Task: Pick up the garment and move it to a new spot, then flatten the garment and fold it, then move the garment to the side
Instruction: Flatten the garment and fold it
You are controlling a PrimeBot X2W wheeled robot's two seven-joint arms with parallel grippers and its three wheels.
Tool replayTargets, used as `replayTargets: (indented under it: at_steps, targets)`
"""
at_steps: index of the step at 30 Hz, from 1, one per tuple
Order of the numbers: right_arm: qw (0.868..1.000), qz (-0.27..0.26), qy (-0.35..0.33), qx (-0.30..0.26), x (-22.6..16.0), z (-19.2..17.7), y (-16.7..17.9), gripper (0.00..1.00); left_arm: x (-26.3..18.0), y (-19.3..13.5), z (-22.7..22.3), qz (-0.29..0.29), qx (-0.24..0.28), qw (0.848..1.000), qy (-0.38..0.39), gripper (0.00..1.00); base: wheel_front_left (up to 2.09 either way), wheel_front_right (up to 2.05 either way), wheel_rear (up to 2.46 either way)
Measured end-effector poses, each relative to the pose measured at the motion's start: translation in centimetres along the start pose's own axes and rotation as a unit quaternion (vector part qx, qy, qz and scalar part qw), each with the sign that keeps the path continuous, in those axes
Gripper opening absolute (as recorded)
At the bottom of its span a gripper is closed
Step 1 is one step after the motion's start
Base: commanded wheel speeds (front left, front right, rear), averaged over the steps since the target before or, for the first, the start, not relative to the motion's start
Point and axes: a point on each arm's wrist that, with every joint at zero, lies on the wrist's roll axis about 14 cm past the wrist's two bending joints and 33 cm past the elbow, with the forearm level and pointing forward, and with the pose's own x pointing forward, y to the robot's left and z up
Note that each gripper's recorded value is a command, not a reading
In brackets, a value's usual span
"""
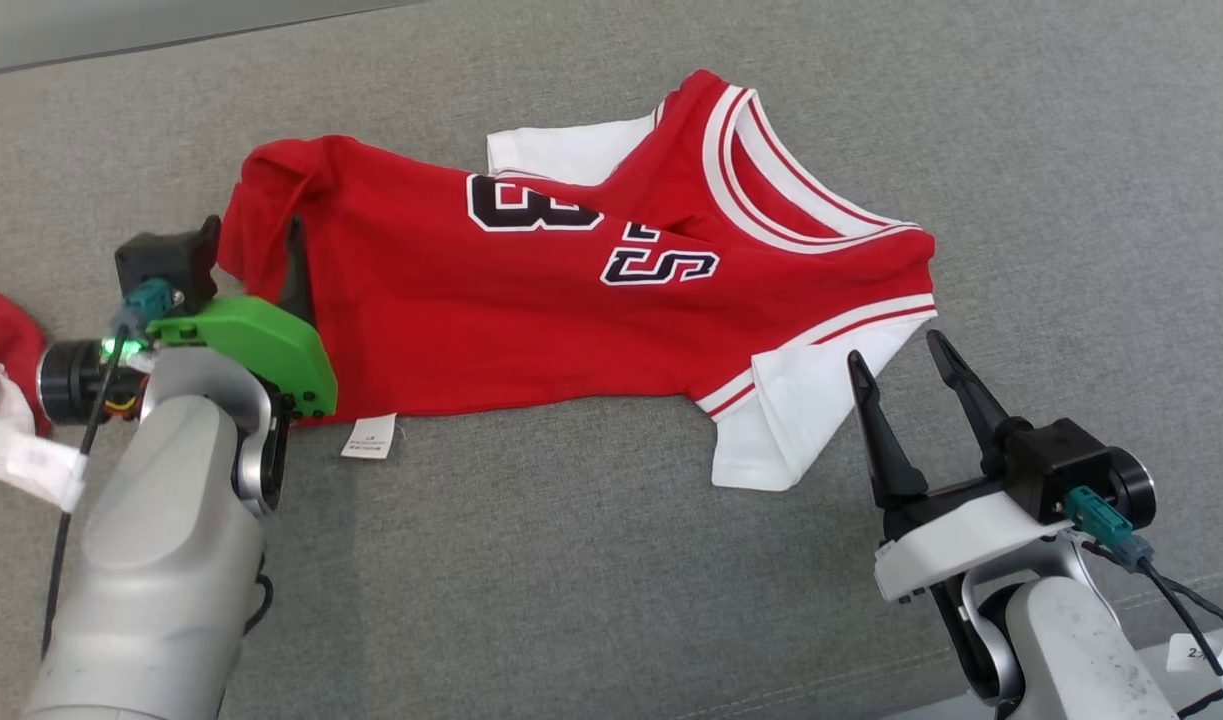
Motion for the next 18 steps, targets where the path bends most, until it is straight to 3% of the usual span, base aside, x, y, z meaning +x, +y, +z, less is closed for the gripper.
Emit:
replayTargets:
  at_steps: [9, 13, 18]
  targets:
    - [1.0, 0.0, -0.011, -0.004, 0.1, 1.1, -0.1, 1.0, -4.2, 0.6, 1.0, 0.009, -0.093, 0.993, -0.078, 1.0, 0.0, 0.0, 0.0]
    - [1.0, 0.002, -0.009, -0.005, -0.1, 1.4, 0.1, 1.0, -7.7, 0.6, 4.5, 0.002, -0.099, 0.983, -0.157, 1.0, 0.0, 0.0, 0.0]
    - [1.0, 0.008, -0.006, -0.005, -0.3, 1.9, 0.5, 1.0, -12.3, 0.4, 4.2, 0.007, -0.099, 0.979, -0.179, 1.0, 0.0, 0.0, 0.0]
